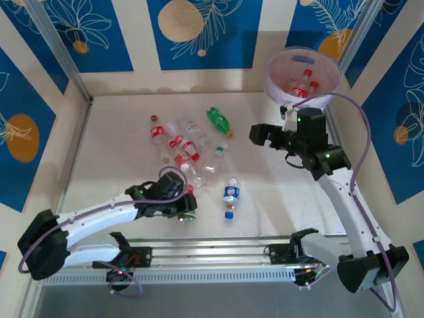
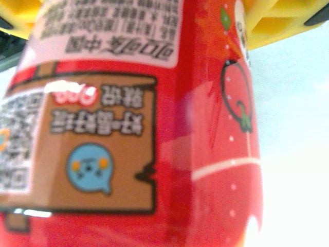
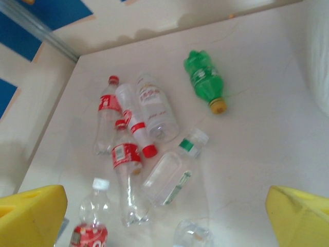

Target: Put the plastic bottles in the bin

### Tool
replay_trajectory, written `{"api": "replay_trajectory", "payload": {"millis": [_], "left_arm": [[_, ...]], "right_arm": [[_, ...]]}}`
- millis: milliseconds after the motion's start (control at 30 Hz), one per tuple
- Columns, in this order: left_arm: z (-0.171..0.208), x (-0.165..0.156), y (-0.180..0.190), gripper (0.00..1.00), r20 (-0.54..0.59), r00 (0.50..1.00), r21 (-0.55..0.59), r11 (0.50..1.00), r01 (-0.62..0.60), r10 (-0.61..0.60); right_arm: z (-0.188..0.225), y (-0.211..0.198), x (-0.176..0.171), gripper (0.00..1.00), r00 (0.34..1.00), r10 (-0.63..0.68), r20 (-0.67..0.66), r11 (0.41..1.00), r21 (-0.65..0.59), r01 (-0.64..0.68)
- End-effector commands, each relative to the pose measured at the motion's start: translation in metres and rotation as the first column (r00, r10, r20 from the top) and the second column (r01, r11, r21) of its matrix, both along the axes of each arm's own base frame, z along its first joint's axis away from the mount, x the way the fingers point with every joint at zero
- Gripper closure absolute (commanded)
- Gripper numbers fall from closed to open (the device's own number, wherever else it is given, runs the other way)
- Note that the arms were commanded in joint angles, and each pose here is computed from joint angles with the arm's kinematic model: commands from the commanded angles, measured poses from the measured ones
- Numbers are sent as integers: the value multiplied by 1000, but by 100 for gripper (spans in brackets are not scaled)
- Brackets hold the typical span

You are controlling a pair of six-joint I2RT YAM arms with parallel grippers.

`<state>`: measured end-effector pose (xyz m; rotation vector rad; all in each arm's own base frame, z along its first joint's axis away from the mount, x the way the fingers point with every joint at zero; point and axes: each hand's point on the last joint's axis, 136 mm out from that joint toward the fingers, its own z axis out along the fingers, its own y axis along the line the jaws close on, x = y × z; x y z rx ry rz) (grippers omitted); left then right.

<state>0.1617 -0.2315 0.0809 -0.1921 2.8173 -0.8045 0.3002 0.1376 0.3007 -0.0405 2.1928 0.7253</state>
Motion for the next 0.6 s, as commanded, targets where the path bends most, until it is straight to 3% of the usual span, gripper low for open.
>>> {"api": "replay_trajectory", "payload": {"millis": [0, 167, 300, 567], "left_arm": [[30, 18, 5, 49, 144, 988, 28, 998, 51, -54], [71, 39, -10, 52, 313, 935, 0, 985, 175, -167], [99, 56, -31, 60, 419, 881, -38, 966, 257, -218], [120, 65, -86, 62, 466, 815, -140, 882, 451, -343]], "right_arm": [[6, 25, -21, 1, 993, 116, 6, 988, 104, -116], [-11, 64, -42, 1, 955, 292, -57, 938, 212, -274], [-29, 83, -44, 0, 928, 347, -131, 915, 266, -304], [-45, 119, -34, 0, 895, 420, -153, 883, 298, -363]]}}
